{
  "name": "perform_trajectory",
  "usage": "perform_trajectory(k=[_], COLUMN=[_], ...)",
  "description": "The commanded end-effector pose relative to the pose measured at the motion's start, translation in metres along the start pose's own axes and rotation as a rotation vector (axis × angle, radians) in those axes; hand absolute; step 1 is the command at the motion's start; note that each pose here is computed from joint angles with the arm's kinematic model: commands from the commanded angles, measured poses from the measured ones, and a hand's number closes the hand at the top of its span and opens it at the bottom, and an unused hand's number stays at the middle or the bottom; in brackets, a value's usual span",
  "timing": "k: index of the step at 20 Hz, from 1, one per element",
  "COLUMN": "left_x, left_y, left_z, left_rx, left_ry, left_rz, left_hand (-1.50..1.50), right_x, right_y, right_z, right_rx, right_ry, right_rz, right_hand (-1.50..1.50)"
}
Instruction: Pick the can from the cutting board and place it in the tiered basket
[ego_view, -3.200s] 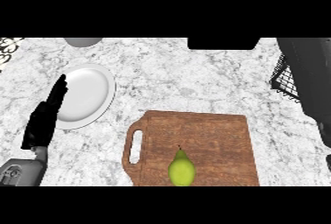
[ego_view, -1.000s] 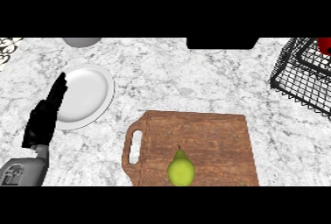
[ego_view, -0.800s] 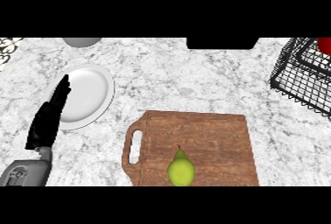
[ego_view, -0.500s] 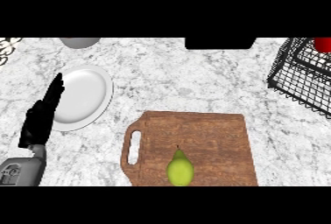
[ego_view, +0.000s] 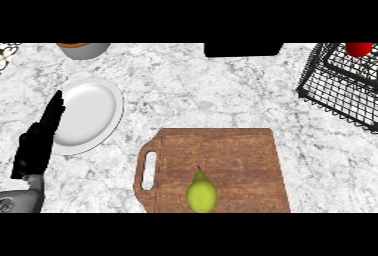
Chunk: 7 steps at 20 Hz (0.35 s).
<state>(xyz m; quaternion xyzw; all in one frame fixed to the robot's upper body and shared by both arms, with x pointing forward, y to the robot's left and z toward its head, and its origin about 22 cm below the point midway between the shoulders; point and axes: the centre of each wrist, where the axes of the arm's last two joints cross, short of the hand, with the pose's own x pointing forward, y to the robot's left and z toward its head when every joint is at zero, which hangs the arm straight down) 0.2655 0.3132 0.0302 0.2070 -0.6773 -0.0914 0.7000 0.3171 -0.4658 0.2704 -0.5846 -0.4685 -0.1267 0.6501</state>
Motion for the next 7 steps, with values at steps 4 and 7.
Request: perform_trajectory(k=[4,7], left_x=[-0.011,0.006], left_y=[-0.011,-0.012], left_z=[0.01,0.0], left_rx=[0.021,0.009], left_ry=[0.006,0.012], left_rz=[0.003,0.014], left_hand=[0.0,0.0], right_x=[-0.067,-0.102], right_y=[-0.069,-0.106], right_z=[0.021,0.025], right_rx=[0.012,0.001], right_ry=[-0.005,-0.033], right_rz=[-0.073,-0.134], right_hand=[-1.5,-1.5])
